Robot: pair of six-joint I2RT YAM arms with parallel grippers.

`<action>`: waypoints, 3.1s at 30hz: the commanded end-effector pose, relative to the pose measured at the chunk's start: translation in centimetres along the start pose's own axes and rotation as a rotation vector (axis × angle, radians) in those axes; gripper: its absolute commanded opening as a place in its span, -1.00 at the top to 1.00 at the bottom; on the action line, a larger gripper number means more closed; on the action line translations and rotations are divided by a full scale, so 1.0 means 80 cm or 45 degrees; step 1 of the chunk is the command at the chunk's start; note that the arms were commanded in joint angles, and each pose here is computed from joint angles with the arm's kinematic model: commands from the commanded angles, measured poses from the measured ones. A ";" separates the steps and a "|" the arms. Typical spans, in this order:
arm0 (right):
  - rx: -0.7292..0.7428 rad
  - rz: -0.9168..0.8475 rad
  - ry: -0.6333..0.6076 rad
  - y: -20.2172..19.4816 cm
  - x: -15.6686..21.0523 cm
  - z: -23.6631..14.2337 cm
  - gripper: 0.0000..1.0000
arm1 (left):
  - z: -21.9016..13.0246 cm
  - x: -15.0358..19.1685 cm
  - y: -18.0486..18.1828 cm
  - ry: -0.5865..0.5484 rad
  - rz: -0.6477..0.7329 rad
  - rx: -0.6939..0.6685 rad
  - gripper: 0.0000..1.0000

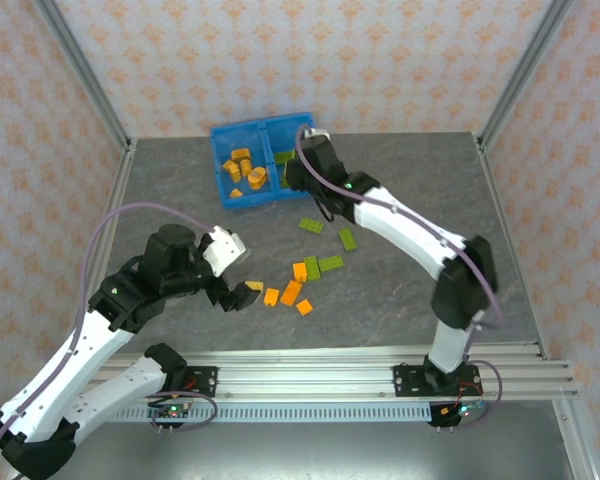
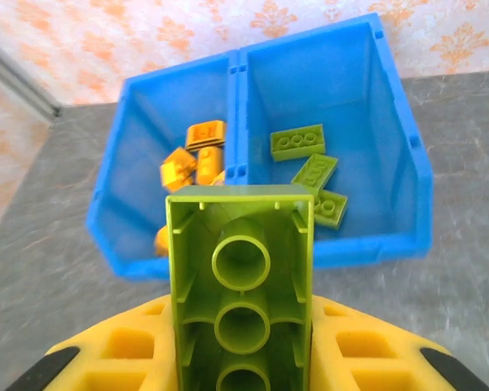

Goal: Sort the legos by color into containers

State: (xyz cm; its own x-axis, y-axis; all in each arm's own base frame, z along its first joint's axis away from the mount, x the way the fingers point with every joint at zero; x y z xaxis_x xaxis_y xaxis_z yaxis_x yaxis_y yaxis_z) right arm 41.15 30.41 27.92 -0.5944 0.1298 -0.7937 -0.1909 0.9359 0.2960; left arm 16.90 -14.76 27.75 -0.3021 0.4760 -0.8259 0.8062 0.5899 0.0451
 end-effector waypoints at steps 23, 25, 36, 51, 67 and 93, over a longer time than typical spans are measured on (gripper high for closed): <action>0.262 -0.144 0.080 -0.055 -0.027 0.196 -0.10 | -0.004 -0.001 0.005 -0.033 -0.022 -0.042 -0.99; 0.246 -0.124 0.065 -0.049 -0.041 0.179 -0.06 | -0.003 0.000 0.005 -0.030 -0.023 -0.044 -0.99; 0.143 -0.084 0.064 -0.082 -0.001 -0.001 -0.17 | -0.001 -0.003 0.001 -0.049 -0.030 0.002 -0.99; 0.340 -0.131 0.545 -0.196 0.196 -0.020 -0.69 | 0.001 -0.013 -0.008 -0.108 -0.040 0.098 -0.99; 0.381 -0.095 0.716 -0.208 0.225 0.051 -0.11 | -0.001 -0.010 -0.005 -0.099 -0.045 0.069 -0.99; 0.143 0.010 0.262 -0.136 0.103 -0.054 0.33 | -0.005 -0.016 -0.013 -0.138 -0.032 0.126 -0.99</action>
State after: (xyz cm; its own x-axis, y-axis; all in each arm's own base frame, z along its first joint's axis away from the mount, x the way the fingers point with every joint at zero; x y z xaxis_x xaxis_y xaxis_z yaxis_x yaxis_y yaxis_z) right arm 35.32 18.91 15.86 -0.8262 0.0168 -0.5632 -0.0825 0.9852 0.1504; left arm 16.62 -15.48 28.36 -0.2989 0.4109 -0.8613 0.8297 0.5578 -0.0218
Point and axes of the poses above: each hand's point on the last joint's axis, 136 mm out from that joint toward the fingers, its own z axis out along the fingers, its own y axis along the line the jaws close on, x = y × z, the point moved 4 cm from there along -z, back along the fingers, and after that the axes turned 2 degrees about z, right-handed, at the moved point
